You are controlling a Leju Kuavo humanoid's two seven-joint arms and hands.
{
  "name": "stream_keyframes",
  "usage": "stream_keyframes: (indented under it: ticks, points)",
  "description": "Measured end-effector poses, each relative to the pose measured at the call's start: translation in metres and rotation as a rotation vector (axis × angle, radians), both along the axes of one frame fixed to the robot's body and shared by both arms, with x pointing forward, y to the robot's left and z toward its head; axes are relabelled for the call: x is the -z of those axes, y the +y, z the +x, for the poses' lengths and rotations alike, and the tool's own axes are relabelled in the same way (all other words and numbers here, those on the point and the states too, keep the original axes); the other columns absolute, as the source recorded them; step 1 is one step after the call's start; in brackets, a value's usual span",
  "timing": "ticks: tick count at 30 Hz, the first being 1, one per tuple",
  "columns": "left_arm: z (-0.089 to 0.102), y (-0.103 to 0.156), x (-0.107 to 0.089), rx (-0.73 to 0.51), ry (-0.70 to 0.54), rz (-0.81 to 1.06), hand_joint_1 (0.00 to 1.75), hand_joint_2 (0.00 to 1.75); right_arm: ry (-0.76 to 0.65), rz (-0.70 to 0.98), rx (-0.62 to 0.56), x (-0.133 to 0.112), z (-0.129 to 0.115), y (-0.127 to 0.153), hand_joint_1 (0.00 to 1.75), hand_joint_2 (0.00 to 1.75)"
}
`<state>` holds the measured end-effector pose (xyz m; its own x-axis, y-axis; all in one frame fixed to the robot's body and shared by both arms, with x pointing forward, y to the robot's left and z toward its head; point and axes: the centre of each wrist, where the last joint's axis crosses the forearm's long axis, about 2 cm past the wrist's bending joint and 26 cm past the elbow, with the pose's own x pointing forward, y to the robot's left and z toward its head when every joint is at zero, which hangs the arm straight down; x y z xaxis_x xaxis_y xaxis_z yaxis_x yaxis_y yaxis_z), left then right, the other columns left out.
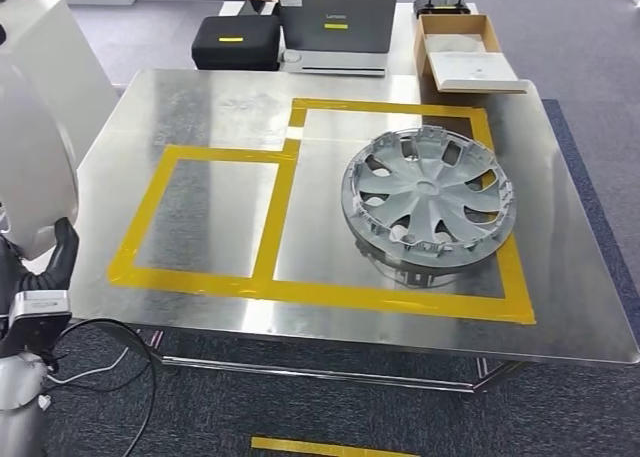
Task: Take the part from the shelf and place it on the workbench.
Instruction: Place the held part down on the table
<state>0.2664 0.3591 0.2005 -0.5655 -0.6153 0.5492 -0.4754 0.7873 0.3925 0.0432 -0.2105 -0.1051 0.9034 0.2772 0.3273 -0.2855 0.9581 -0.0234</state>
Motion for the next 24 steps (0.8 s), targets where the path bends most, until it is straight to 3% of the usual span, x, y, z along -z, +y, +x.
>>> stream_keyframes:
  ticks: [4, 7, 11, 24]
  points:
    - [0.026, 0.042, 0.018, -0.142, 0.143, 0.157, 1.75, 1.75, 0.003, 0.016, -0.015, 0.000, -0.001, 0.002, 0.00, 0.00]
    - [0.034, 0.078, 0.034, -0.258, 0.287, 0.265, 1.75, 1.75, 0.016, 0.013, -0.038, -0.002, -0.004, 0.013, 0.00, 0.00]
    - [0.045, 0.113, 0.039, -0.356, 0.399, 0.284, 1.75, 1.75, 0.028, 0.023, -0.053, -0.004, -0.004, 0.023, 0.00, 0.00]
    - [0.061, 0.128, 0.057, -0.423, 0.594, 0.249, 1.75, 1.75, 0.031, 0.036, -0.055, -0.004, -0.003, 0.027, 0.00, 0.00]
